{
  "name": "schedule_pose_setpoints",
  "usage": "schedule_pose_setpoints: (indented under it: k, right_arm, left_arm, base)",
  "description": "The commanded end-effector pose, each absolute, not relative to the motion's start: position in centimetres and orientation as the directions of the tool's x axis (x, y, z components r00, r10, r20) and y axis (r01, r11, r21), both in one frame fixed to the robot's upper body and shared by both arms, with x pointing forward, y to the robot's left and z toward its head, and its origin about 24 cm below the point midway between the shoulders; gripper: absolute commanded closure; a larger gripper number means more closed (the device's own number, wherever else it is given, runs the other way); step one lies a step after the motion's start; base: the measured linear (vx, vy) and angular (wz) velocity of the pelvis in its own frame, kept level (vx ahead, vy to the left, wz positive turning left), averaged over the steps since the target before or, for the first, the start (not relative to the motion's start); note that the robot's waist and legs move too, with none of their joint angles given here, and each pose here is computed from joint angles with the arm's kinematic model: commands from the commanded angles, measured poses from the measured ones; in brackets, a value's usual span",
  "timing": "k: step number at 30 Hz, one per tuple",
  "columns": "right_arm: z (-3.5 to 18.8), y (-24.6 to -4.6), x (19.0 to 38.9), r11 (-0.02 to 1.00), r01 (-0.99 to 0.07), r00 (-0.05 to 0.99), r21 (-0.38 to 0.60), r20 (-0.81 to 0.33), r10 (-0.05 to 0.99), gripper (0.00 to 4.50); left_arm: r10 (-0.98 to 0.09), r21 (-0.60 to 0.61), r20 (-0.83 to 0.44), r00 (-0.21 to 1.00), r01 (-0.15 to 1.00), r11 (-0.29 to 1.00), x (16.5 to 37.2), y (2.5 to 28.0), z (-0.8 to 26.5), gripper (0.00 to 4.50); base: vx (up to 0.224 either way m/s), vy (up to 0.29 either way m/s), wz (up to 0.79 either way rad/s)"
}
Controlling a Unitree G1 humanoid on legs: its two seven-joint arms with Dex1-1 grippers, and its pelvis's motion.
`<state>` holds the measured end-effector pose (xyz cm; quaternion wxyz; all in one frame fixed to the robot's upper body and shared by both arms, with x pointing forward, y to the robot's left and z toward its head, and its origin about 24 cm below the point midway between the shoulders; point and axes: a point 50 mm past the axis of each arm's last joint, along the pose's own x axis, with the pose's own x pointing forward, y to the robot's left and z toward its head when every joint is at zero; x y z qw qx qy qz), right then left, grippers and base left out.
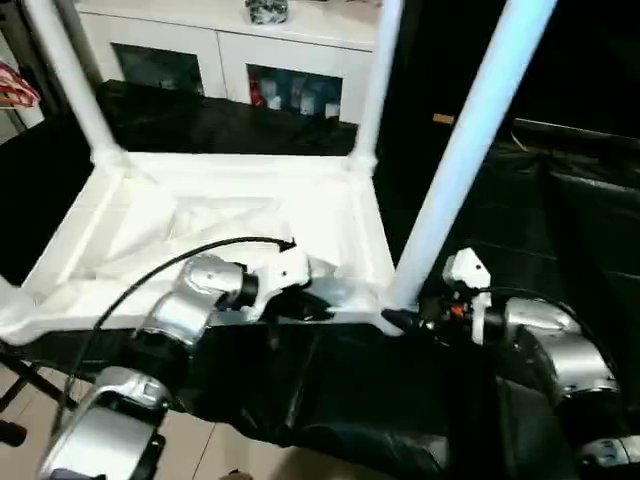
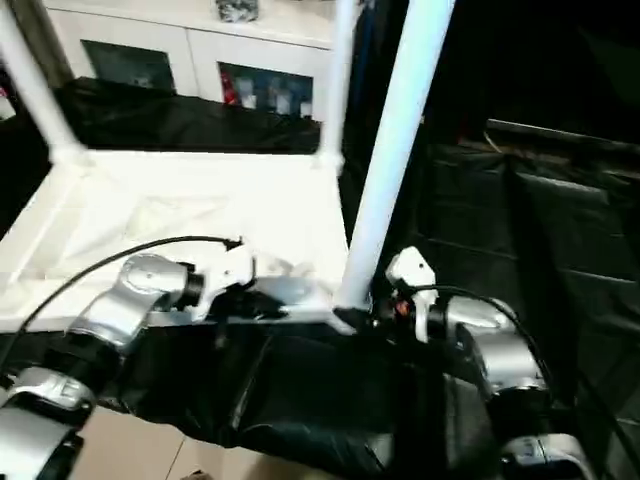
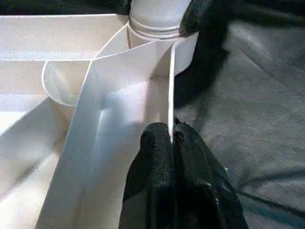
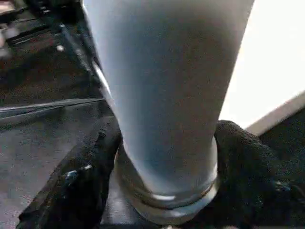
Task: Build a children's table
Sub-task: Rotate leg to tighten
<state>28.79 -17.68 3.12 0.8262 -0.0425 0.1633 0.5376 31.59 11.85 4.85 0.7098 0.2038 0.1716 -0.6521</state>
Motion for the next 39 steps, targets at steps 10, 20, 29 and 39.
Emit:
schedule_pose_setpoints:
  k: [10, 20, 29, 39]
  right_arm:
    - [3.0, -14.9, 27.5, 0.23, -0.96, 0.179, 0.162, -0.276, 0.944, 1.85]
    - [1.9, -14.0, 28.6, 0.46, -0.876, 0.417, 0.145, -0.25, 0.874, 1.85]
    - [0.4, -10.8, 31.3, 0.827, -0.548, 0.78, 0.123, -0.282, 0.558, 1.86]
    - [0.8, -10.5, 32.0, 0.869, -0.469, 0.835, 0.156, -0.241, 0.494, 0.97]
  left_arm:
    - [-0.861, 0.076, -0.502, 0.077, 0.996, 0.045, 31.5, 11.7, 5.0, 4.5]
    - [-0.844, 0.11, -0.48, 0.24, 0.971, 0.214, 32.7, 10.2, 4.9, 4.5]
    - [-0.835, 0.142, -0.394, 0.384, 0.923, 0.358, 33.4, 4.5, 5.2, 4.5]
    - [-0.834, 0.186, -0.403, 0.375, 0.927, 0.327, 32.6, 3.3, 4.5, 4.5]
  base:
    - [0.0, 0.0, 0.0]
    - [0.0, 0.0, 0.0]
    - [0.0, 0.0, 0.0]
    - [0.0, 0.0, 0.0]
